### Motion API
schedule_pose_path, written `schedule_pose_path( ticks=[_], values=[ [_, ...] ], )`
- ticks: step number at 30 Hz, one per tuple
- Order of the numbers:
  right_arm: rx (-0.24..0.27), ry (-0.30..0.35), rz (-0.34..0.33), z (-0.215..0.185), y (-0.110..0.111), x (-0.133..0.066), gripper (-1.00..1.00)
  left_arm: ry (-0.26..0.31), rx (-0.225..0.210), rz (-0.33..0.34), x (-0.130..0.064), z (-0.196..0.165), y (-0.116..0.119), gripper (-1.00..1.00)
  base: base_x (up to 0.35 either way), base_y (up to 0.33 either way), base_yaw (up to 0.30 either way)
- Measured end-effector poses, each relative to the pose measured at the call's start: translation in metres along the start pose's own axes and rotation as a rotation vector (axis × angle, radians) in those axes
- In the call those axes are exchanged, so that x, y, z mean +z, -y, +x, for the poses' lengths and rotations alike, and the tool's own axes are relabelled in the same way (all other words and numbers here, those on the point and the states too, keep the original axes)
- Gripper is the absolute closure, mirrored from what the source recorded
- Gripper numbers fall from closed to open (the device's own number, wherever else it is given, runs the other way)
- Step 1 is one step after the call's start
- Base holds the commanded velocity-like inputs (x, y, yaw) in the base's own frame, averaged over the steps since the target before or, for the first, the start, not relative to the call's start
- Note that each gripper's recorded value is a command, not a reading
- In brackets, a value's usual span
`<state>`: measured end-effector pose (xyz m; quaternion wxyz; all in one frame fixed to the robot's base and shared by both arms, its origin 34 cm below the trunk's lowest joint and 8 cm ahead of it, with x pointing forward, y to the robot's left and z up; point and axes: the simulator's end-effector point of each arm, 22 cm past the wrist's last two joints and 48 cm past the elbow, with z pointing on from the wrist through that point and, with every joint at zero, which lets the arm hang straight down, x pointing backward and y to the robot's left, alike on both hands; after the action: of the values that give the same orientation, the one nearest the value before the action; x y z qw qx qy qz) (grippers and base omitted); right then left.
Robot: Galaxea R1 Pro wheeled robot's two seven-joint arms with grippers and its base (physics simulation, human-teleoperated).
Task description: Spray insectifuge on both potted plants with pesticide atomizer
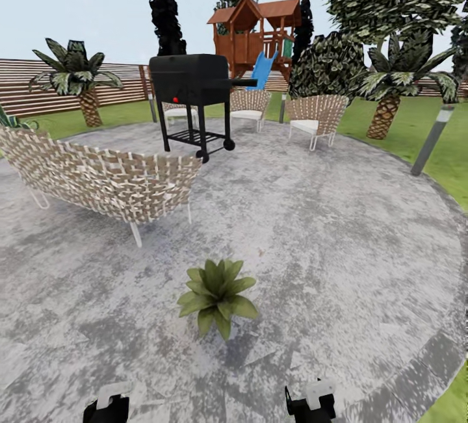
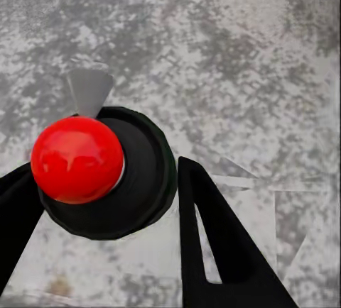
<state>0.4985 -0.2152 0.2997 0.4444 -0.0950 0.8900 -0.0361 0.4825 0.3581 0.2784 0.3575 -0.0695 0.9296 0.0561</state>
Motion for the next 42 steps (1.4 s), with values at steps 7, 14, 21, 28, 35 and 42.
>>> schedule_pose_path(
  ticks=[7, 14, 21, 28, 35, 42],
  values=[
    [0.0, 0.001, 0.0, 0.0, 0.0, 0.0, -1.0, 0.002, 0.0, 0.0, 0.0, -0.001, 0.0, 1.0, 0.256, 0.098, -0.108],
    [0.005, 0.001, -0.003, -0.001, -0.004, 0.0, -1.0, 0.001, 0.002, 0.001, 0.0, -0.001, -0.001, 1.0, 0.017, 0.012, -0.001],
    [0.005, 0.001, -0.003, -0.002, -0.004, 0.0, -1.0, 0.005, 0.002, 0.0, 0.0, -0.002, -0.002, 1.0, 0.082, 0.032, 0.0],
    [0.007, 0.003, 0.0, -0.002, -0.003, 0.001, -1.0, 0.012, 0.01, 0.012, 0.001, -0.006, 0.002, 1.0, 0.074, 0.03, 0.0],
    [-0.027, 0.06, -0.014, -0.025, 0.003, 0.008, -1.0, 0.043, 0.273, 0.301, -0.003, -0.038, -0.004, 1.0, 0.0, 0.0, 0.0],
    [-0.262, 0.148, -0.399, -0.056, -0.062, 0.005, -1.0, -0.06, 0.48, 0.595, -0.029, -0.012, 0.022, 1.0, 0.0, 0.0, 0.0]
  ],
)
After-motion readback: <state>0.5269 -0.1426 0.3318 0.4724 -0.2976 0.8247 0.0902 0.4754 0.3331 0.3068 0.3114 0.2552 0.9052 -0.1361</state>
